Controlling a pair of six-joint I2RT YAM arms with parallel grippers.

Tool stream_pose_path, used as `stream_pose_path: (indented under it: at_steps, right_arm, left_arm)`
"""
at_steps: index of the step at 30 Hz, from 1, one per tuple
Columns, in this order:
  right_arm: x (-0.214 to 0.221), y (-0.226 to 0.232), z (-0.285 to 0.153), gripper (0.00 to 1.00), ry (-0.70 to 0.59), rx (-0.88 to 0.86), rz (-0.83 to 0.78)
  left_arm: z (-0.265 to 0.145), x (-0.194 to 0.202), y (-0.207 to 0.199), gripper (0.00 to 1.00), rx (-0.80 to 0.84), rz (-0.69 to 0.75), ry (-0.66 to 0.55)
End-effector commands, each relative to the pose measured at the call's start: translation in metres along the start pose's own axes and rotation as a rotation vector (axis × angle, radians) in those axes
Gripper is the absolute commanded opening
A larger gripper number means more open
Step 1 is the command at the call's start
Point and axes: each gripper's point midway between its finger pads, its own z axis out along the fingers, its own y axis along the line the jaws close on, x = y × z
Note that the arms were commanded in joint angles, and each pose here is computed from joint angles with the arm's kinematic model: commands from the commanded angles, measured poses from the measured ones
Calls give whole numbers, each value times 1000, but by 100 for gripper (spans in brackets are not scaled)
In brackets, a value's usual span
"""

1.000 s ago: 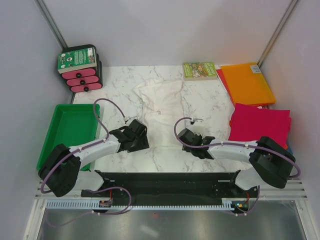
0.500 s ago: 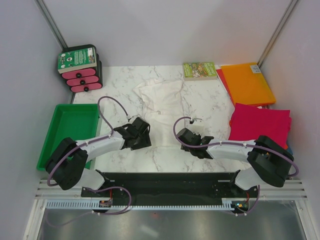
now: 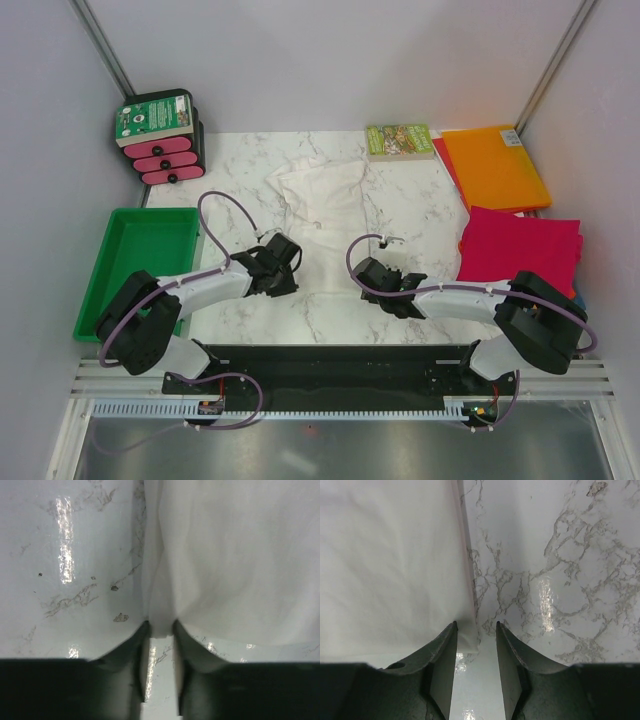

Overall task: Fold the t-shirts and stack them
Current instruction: Grab one side of the 2/3 rectangular tshirt with both arms

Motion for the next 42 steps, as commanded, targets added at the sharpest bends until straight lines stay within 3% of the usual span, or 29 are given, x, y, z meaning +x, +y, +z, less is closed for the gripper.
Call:
stream_pose_path:
  at_steps: [1,3,9,10,13,14,15,24,37,42]
  right_arm:
    - [42,-19,-1,44,135,39,-33]
    - [43,-20,-1,44,137,41,-35]
    - [42,-12,-1,42,139,19,-26]
    - [42,-9,-1,39,140,12,-19]
    - [46,-8,0,16,156,14,-19]
    - [48,-9,0,4,163,20,-15]
    - [50,-9,0,0,173,21,-11]
    - [60,-12,-17,0,171,21,-5]
    - [89,-11,-75,0,163,-23,-34]
    - [84,-2,-92,0,98,-19,-63]
  left_arm:
    - [4,24,23,12,-65,10,65]
    - [4,24,23,2,-68,11,69]
    - [3,23,20,2,-57,13,72]
    - [3,24,20,2,-57,14,75]
    - [2,24,19,2,-51,15,75]
    - [1,25,20,2,-53,19,77]
    - [1,25,20,2,-51,20,78]
    - [-15,32,28,2,-16,15,67]
    - [-58,74,40,2,128,-49,120]
    - [-77,83,39,2,165,-33,116]
